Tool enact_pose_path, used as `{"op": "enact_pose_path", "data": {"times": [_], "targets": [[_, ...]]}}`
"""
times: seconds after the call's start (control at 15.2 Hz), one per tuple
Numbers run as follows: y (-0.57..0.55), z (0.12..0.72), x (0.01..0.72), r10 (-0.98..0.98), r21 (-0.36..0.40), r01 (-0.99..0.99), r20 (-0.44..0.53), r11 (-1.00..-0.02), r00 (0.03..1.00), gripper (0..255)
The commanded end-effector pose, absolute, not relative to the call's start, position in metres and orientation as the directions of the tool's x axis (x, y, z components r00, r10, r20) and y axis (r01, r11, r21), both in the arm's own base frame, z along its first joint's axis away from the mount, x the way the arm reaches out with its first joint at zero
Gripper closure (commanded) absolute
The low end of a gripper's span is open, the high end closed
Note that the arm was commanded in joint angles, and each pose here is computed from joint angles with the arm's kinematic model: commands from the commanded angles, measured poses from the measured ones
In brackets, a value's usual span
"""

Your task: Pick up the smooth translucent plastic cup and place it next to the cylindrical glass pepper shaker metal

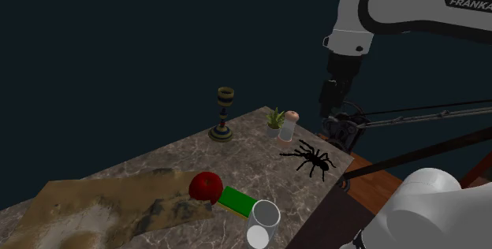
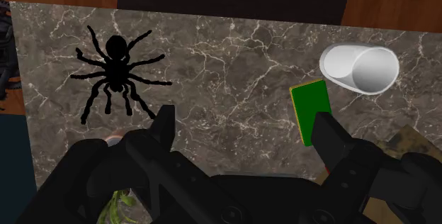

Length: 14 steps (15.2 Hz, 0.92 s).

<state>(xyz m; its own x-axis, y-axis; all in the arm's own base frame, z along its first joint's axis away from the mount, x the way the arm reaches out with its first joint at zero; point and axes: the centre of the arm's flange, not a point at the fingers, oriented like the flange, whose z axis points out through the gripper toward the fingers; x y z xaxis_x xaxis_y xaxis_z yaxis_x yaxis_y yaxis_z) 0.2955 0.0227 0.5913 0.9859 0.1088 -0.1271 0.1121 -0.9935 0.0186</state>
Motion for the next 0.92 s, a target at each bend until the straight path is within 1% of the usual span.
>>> {"op": "enact_pose_path", "data": {"times": [0.0, 0.86], "targets": [[0.023, 0.591, 0.295, 0.109, 0.019, 0.112, -0.127, -0.994, 0.986, 0], [0.144, 0.476, 0.273, 0.092, 0.0, 0.092, -0.1, -0.996, 0.991, 0]]}}
